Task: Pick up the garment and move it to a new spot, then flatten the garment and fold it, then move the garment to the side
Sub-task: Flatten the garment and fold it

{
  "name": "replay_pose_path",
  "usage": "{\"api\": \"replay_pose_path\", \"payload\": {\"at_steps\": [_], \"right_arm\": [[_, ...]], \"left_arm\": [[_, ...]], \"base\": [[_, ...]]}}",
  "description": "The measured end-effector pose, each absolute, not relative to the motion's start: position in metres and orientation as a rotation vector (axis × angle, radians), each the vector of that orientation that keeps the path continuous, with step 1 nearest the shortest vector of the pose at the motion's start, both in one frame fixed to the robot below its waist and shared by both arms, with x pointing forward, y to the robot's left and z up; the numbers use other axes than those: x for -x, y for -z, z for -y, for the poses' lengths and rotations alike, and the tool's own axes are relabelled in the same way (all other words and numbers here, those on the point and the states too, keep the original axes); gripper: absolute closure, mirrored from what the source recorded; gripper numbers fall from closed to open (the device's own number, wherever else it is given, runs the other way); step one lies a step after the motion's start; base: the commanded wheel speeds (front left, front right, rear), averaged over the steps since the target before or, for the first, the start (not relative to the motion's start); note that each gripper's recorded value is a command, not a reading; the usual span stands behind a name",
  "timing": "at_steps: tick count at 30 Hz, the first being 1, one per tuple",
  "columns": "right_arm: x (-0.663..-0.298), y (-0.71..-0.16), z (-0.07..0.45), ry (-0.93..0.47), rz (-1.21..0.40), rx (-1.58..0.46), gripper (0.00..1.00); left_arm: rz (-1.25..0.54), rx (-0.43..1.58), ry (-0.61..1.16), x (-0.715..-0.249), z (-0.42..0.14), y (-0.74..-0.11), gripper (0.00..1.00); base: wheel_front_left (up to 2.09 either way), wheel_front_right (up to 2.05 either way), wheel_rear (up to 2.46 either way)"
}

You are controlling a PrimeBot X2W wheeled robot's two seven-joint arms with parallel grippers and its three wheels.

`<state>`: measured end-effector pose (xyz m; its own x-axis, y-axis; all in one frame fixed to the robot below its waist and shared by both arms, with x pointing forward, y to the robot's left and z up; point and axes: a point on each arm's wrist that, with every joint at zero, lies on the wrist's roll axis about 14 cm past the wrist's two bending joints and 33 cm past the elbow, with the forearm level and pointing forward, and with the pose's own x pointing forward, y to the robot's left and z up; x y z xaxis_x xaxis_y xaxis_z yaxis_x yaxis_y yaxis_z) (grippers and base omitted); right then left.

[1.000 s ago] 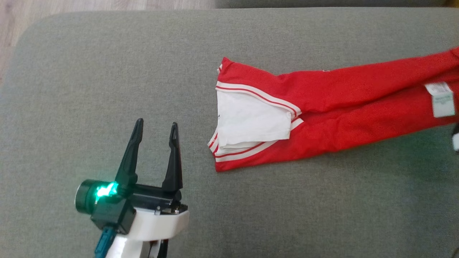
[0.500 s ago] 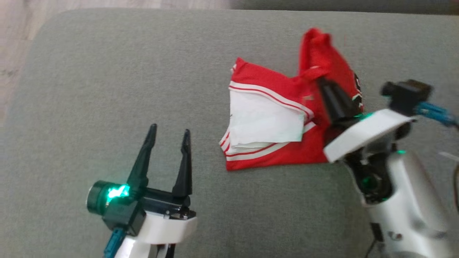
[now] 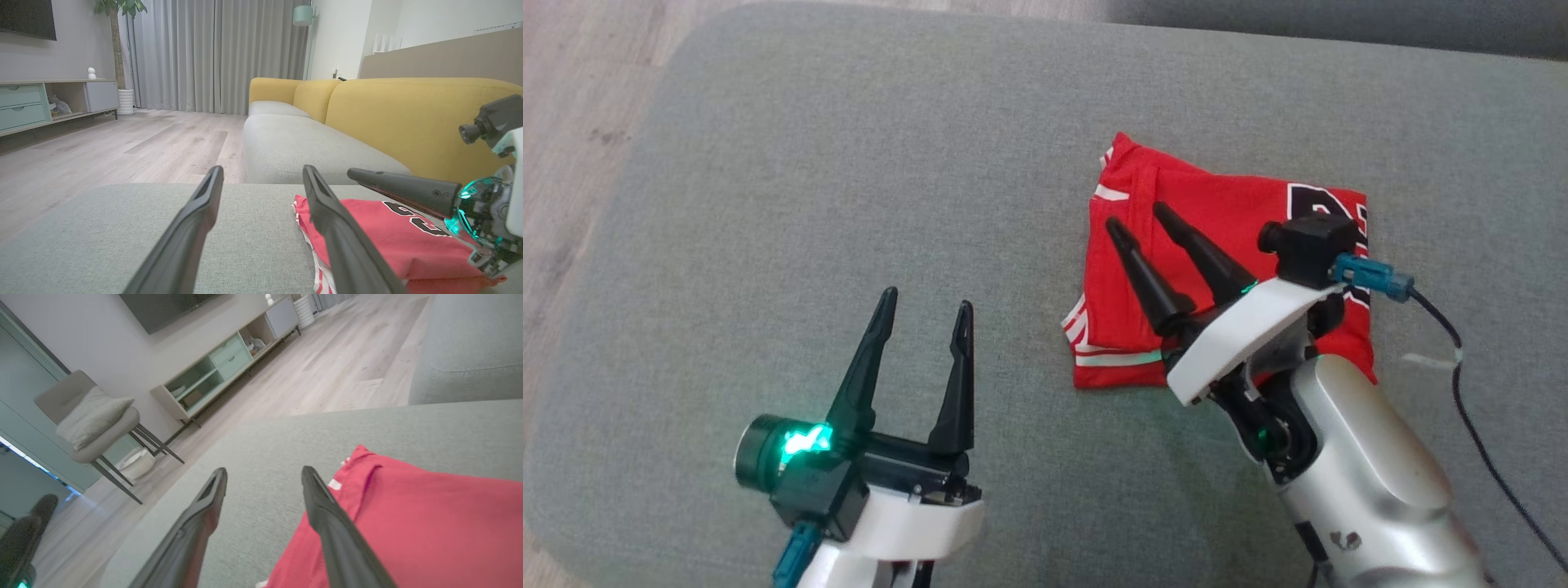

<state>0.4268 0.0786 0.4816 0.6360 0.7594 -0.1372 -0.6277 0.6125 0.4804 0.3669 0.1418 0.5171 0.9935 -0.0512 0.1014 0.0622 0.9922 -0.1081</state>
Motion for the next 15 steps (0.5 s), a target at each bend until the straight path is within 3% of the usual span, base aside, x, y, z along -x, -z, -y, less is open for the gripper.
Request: {"api": "replay_pose_path", "payload": {"at_steps": [8,15], "right_arm": [[-0.444,-0.517,-0.056,-0.740,-0.167,-0.468,0.00],[-0.446,-0.515,0.033,-0.543,0.000,-0.349,0.00]], "left_arm": [[0.120,0.109,0.044,-0.362,-0.145,-0.524,0.00],[0.103,0.134,0.042,-0.355,-0.144,-0.518,0.00]], "base": [[0.00,0.00,0.00],[0.00,0.00,0.00]]}}
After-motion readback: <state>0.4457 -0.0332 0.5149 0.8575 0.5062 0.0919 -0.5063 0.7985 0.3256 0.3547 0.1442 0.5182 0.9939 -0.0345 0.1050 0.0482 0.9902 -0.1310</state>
